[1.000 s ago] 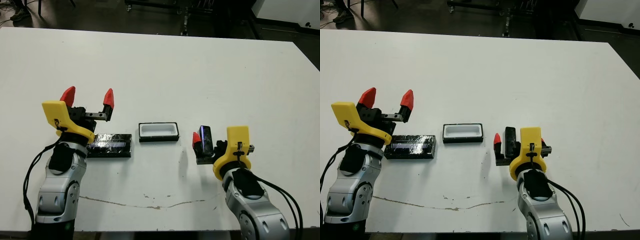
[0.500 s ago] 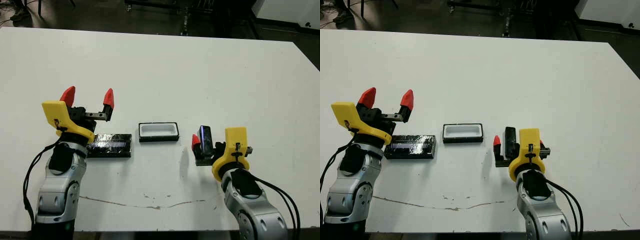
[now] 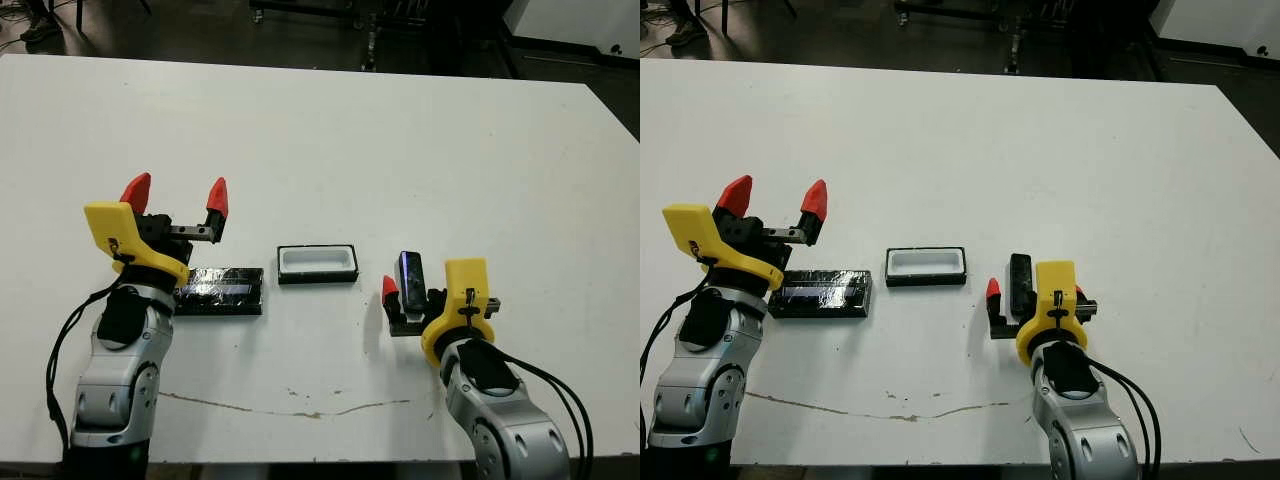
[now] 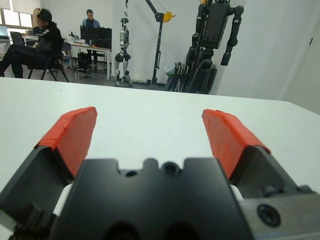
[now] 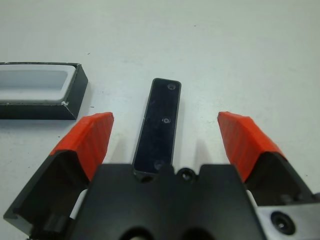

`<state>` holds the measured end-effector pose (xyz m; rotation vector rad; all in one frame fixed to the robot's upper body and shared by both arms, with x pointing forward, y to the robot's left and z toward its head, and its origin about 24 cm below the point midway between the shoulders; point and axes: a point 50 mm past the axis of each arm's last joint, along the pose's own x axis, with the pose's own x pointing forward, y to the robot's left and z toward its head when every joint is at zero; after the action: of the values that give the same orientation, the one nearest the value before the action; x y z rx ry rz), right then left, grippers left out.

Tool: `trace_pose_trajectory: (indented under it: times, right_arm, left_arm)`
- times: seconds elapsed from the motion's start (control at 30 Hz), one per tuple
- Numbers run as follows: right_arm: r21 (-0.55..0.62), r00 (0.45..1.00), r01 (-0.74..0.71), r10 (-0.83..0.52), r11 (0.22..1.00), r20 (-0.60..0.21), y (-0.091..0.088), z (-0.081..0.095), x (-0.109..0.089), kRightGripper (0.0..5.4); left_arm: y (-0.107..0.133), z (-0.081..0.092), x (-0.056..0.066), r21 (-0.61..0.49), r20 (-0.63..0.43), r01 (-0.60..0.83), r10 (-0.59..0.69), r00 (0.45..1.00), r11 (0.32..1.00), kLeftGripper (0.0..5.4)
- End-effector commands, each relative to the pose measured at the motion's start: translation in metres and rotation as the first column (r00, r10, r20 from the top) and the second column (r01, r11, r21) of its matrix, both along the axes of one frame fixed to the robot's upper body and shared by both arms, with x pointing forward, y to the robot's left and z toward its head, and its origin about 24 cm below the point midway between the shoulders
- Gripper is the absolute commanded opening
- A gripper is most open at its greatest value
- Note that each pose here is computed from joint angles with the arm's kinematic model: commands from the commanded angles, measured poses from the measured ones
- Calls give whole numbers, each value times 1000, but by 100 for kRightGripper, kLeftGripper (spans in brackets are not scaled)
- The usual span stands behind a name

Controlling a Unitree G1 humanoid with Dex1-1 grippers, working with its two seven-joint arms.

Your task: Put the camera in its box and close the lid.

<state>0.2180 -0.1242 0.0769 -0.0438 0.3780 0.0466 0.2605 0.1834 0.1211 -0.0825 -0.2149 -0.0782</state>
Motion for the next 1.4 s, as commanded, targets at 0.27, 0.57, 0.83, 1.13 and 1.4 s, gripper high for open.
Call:
trace_pose_trajectory:
  times: [0.27,0.57,0.83,1.13,1.4]
  right_arm:
    - [28,997,26,-23,999,-72,-3,-9,-1,540]
    - [52,994,45,-39,998,-99,-2,-9,-2,520]
    - [55,994,47,-41,997,-102,0,-8,-2,398]
    - [58,991,66,-58,996,-123,1,-8,-1,244]
    - [68,989,75,-65,995,-131,0,-8,-1,166]
  left_arm:
    - [1,-4,-1,15,-21,-3,3,1000,1000,539]
    - [1,-4,-1,11,-24,0,1,1000,1000,540]
    - [1,-5,-1,12,-23,-8,8,1000,1000,540]
    - [2,-4,-2,13,-25,-8,8,1000,1000,540]
    - [2,-4,-2,3,-22,-6,6,1000,1000,540]
